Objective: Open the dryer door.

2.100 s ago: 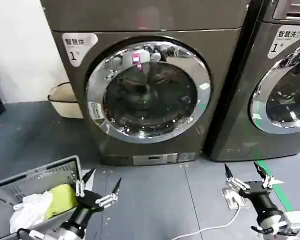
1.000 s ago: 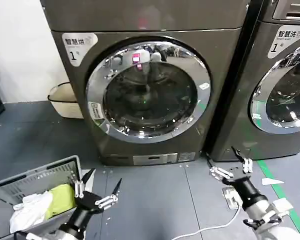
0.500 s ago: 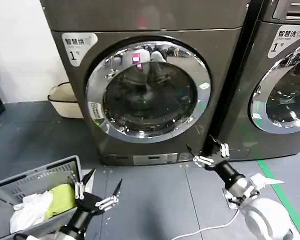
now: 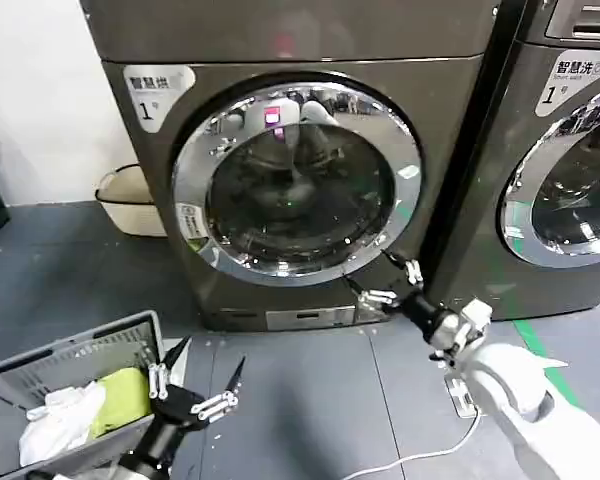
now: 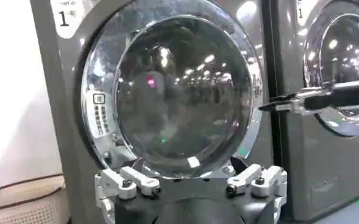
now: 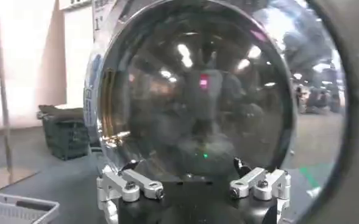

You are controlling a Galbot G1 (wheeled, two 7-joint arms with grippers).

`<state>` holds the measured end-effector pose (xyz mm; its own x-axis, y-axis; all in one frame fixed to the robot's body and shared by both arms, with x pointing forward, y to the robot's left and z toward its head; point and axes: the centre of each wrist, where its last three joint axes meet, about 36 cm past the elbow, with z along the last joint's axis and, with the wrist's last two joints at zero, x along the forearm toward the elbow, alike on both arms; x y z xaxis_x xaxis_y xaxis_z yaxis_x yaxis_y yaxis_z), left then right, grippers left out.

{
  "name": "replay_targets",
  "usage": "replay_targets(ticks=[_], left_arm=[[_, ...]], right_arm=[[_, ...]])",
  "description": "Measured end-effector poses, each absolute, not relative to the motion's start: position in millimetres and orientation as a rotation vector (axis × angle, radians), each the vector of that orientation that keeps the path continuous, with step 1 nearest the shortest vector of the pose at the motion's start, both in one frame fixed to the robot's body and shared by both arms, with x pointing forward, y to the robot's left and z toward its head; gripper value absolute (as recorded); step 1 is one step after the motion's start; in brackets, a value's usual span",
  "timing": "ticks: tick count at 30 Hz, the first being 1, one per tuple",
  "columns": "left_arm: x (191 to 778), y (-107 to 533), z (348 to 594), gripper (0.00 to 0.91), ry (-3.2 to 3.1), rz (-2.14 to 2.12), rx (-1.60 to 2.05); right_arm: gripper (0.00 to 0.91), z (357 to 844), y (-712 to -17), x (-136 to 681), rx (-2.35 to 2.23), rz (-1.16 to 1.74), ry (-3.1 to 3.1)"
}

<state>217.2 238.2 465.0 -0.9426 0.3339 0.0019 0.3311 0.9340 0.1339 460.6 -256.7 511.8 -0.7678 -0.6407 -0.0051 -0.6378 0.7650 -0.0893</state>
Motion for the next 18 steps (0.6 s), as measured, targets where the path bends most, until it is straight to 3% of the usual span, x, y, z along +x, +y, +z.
replay_targets(ticks=[18], left_arm=[[215, 236, 467, 0.907, 3.051, 0.204, 0.523]], right_arm=[[0.907, 525, -216, 518, -1.257, -0.118, 2.843]])
